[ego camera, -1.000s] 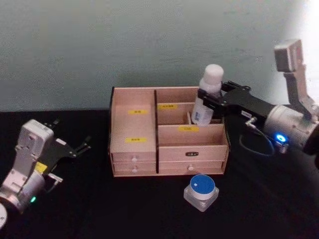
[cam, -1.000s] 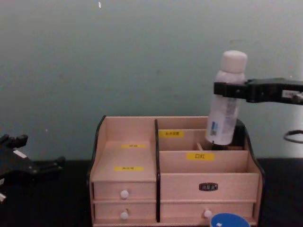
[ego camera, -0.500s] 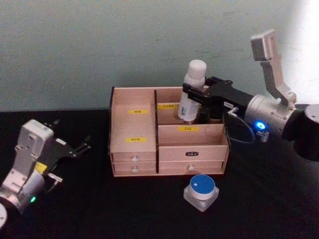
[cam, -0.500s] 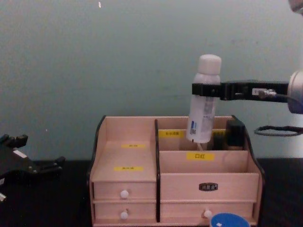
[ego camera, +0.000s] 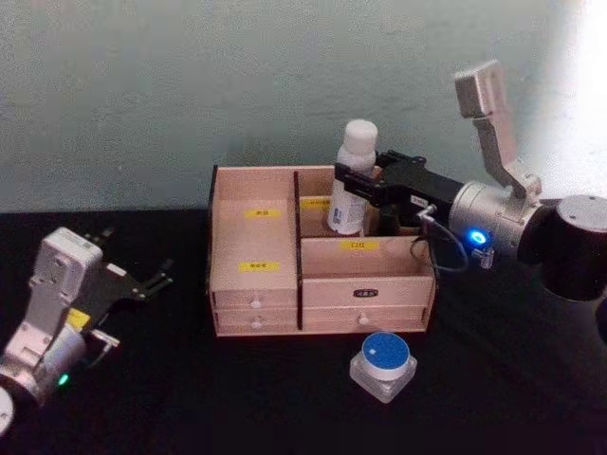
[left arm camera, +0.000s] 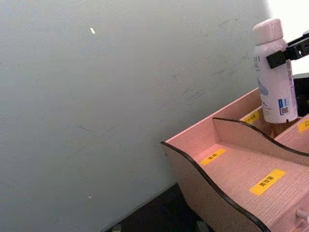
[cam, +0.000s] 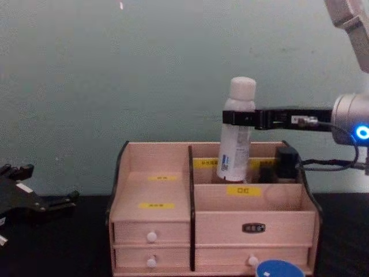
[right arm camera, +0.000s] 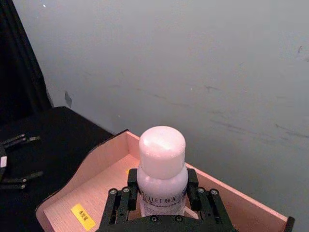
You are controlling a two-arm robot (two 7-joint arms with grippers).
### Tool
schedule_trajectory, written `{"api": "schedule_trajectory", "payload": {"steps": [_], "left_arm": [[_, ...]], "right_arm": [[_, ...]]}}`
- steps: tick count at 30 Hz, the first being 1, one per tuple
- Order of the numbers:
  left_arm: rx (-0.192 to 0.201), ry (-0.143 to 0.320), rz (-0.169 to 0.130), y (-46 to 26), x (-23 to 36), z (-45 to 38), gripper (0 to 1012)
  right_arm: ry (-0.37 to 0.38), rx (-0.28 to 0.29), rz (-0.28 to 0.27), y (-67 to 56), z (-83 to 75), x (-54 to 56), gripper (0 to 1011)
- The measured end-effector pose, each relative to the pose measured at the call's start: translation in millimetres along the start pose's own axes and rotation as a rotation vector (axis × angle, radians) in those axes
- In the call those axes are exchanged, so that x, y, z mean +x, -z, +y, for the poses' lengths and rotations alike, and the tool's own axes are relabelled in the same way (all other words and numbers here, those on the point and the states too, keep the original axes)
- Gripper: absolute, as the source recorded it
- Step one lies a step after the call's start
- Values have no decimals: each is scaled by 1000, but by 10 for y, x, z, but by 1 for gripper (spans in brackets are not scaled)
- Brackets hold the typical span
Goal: Pick up the facial cleanser and watermelon frost from the table and place them into the tiered storage box.
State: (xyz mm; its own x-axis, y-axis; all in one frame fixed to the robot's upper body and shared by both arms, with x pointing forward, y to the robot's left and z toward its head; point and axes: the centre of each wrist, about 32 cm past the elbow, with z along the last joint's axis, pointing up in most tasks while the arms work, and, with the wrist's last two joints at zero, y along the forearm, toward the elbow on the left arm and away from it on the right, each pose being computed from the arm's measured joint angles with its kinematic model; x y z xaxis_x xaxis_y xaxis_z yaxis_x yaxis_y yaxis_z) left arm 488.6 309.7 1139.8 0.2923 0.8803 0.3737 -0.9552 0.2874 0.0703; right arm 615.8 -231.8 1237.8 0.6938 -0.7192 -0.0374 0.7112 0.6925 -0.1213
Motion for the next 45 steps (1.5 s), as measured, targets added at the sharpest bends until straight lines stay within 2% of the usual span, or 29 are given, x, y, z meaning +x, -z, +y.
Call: {"api": "schedule_trajectory", "payload": {"steps": [17, 30, 45], "left_arm": [[0, 0, 0, 0, 0, 0, 1002], [0, 0, 0, 0, 0, 0, 1002], [0, 0, 0, 0, 0, 0, 1002]], "right_arm": [[-18, -10, -10, 65, 127, -3, 590], [-6, -47, -31, 171, 188, -21, 590], [6, -74, -17, 276, 212, -11, 590]]}}
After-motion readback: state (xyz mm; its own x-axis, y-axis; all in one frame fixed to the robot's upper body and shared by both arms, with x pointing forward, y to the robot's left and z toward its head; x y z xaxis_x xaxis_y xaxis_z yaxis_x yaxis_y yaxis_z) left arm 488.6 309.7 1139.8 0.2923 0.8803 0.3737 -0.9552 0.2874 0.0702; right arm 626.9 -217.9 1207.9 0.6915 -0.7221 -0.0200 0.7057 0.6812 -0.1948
